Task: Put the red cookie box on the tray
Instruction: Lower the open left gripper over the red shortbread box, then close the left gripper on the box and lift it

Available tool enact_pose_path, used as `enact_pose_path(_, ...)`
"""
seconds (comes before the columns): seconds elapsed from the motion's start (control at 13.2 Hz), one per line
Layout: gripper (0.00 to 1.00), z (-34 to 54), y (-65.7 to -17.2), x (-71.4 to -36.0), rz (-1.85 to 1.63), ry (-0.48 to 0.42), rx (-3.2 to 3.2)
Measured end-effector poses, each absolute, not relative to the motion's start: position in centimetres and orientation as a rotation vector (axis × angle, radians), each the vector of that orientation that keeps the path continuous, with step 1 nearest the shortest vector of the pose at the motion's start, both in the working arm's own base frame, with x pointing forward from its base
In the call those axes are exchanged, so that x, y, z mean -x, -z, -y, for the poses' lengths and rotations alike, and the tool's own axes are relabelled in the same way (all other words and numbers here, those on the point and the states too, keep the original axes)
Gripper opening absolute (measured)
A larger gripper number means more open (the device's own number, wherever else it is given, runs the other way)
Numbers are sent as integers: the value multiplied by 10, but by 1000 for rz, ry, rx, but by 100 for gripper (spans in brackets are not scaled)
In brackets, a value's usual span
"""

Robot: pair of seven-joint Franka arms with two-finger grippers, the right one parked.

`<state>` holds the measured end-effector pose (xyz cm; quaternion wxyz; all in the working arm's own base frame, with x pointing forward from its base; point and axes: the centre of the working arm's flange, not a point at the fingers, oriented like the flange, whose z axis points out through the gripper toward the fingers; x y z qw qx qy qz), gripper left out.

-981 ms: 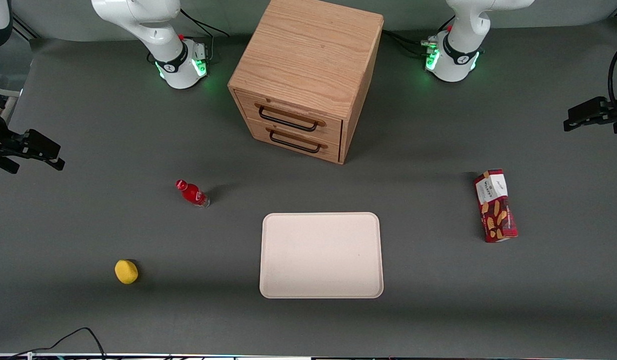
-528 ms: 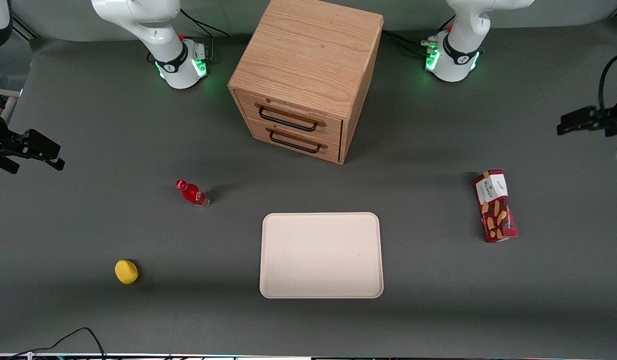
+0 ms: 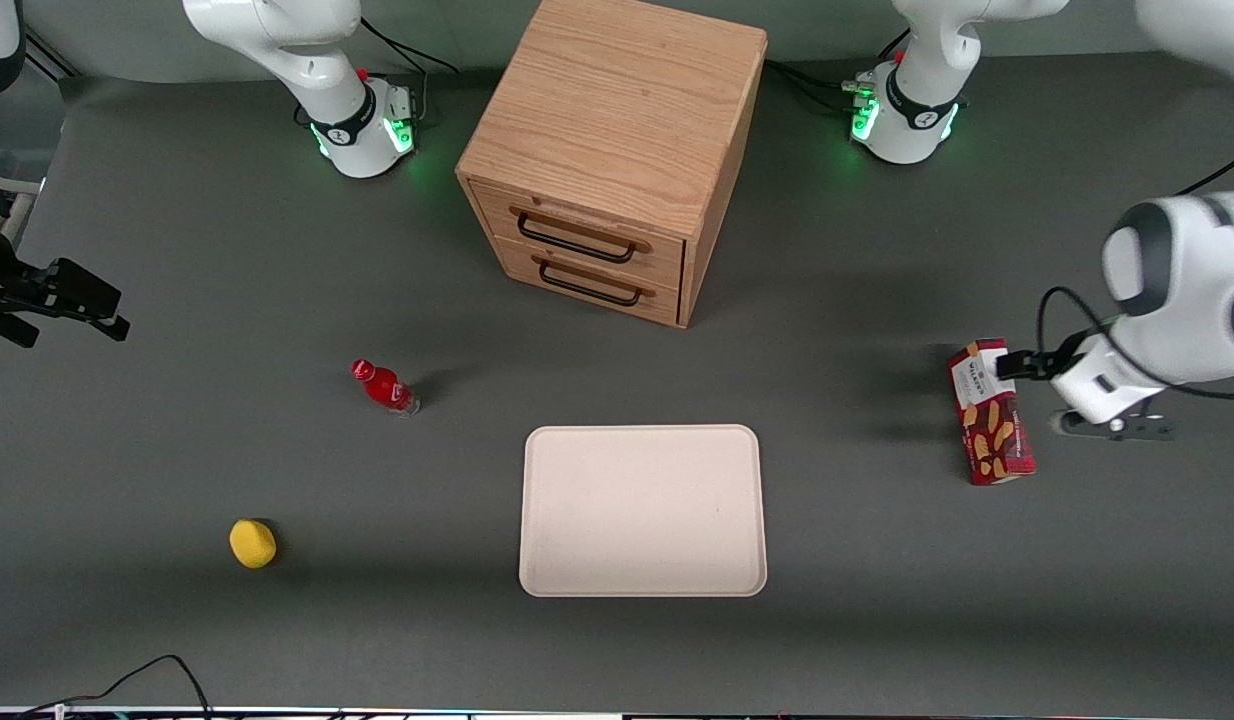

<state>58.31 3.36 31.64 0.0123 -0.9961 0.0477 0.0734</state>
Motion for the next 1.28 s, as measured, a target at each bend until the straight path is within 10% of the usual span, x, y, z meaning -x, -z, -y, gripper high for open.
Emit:
enact_pose_path(0.15,100,-34,-267,-576,-182,-184,3098)
enact_pose_path(0.6,32,-38,-231,-572,-171,-186,3104)
enact_pose_path(0.83,26,-38,-239,-575,-168,-160,3107)
enact_pose_path(1.28,19,-41,-441,-611,-148,-235,3133)
